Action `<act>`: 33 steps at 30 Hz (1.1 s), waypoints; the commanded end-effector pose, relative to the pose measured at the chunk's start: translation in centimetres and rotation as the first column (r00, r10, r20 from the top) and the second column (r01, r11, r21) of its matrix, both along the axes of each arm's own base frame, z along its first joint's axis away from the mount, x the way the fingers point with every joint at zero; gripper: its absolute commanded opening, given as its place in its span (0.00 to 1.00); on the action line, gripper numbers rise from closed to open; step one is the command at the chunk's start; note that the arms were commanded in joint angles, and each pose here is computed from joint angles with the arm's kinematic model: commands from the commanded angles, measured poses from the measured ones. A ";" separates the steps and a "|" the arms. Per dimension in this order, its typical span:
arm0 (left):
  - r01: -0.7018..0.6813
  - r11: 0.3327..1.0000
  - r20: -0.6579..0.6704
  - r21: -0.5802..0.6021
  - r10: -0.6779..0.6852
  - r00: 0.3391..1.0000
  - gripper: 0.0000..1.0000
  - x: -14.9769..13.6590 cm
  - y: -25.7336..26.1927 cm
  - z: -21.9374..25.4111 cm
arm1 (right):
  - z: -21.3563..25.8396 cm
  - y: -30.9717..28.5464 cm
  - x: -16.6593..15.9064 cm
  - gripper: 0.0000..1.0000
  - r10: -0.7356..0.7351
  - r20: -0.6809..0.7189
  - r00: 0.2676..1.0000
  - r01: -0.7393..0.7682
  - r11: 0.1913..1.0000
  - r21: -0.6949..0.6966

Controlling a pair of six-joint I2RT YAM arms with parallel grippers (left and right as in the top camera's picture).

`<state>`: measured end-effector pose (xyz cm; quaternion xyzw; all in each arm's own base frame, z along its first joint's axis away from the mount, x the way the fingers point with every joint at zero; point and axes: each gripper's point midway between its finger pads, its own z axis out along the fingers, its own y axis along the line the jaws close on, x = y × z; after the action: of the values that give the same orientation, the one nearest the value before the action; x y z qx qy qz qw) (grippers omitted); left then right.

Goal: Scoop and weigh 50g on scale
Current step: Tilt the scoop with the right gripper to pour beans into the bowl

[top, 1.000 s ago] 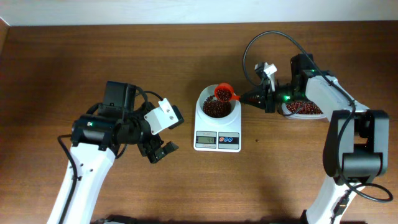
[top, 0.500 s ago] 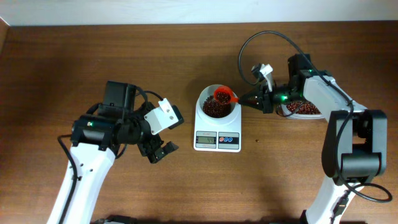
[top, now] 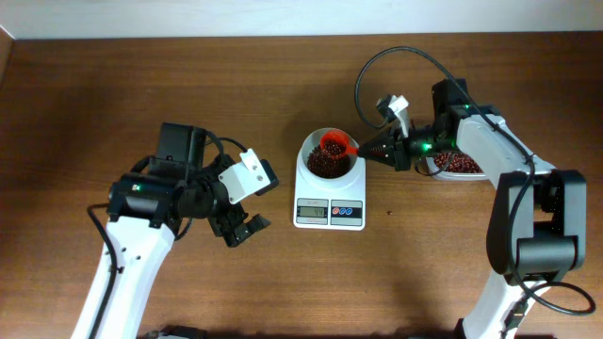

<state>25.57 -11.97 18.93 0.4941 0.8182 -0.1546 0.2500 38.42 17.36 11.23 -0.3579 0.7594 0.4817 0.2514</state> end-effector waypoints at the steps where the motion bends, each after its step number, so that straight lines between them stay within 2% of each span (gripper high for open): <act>1: -0.006 1.000 -0.011 -0.005 0.006 1.000 0.99 -0.2 -0.1 -0.2 | 2.0 0.5 0.0 0.04 0.013 0.045 0.999 -0.015 0.999 0.034; 7: -0.006 1.000 -0.011 -0.005 0.006 1.000 0.99 -0.2 -0.1 -0.2 | 2.0 0.5 0.0 0.04 0.013 0.043 0.999 -0.014 0.999 0.035; 9: -0.006 1.000 -0.011 -0.005 0.006 1.000 0.99 -0.2 -0.1 -0.2 | 2.4 0.5 0.2 0.04 -0.027 -0.048 0.998 0.030 0.998 0.047; 10: -0.006 1.000 -0.011 -0.005 0.006 1.000 0.99 -0.2 -0.1 -0.2 | 3.0 0.5 0.3 0.04 -0.046 -0.106 0.993 0.054 0.996 0.074; 11: -0.006 1.000 -0.011 -0.005 0.006 1.000 0.99 -0.2 -0.1 -0.2 | 5.2 0.7 0.4 0.04 -0.031 -0.129 0.991 0.052 0.985 0.165; 12: -0.006 1.000 -0.011 -0.005 0.006 1.000 0.99 -0.2 -0.1 -0.2 | 5.3 0.7 0.8 0.04 -0.030 -0.090 0.996 0.045 0.986 0.160; 13: -0.006 1.000 -0.011 -0.005 0.006 1.000 0.99 -0.2 -0.1 -0.2 | 4.2 0.5 1.1 0.04 -0.051 -0.070 0.996 0.057 0.994 0.091; 14: -0.006 1.000 -0.011 -0.005 0.006 1.000 0.99 -0.2 -0.1 -0.2 | 0.5 -0.6 1.8 0.04 -0.122 -0.055 0.991 0.113 0.983 -0.145; 15: -0.006 1.000 -0.011 -0.005 0.006 1.000 0.99 -0.2 -0.1 -0.2 | 0.3 -0.6 1.7 0.04 -0.123 -0.055 0.991 0.113 0.979 -0.169; 19: -0.006 1.000 -0.011 -0.005 0.006 1.000 0.99 -0.2 -0.1 -0.2 | 0.6 -0.4 1.7 0.04 -0.116 -0.052 0.992 0.107 0.982 -0.154; 23: -0.006 1.000 -0.011 -0.005 0.006 1.000 0.99 -0.2 -0.1 -0.2 | 2.1 0.5 1.3 0.04 -0.082 -0.062 0.995 0.079 0.995 -0.059; 33: -0.006 1.000 -0.011 -0.005 0.006 1.000 0.99 -0.2 -0.1 -0.2 | 4.2 1.4 0.6 0.04 -0.037 -0.073 0.997 0.041 0.997 0.062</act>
<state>25.58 -11.96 18.93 0.4940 0.8182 -0.1544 0.2502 39.23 17.87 12.32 -0.3039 0.7885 0.4868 0.2213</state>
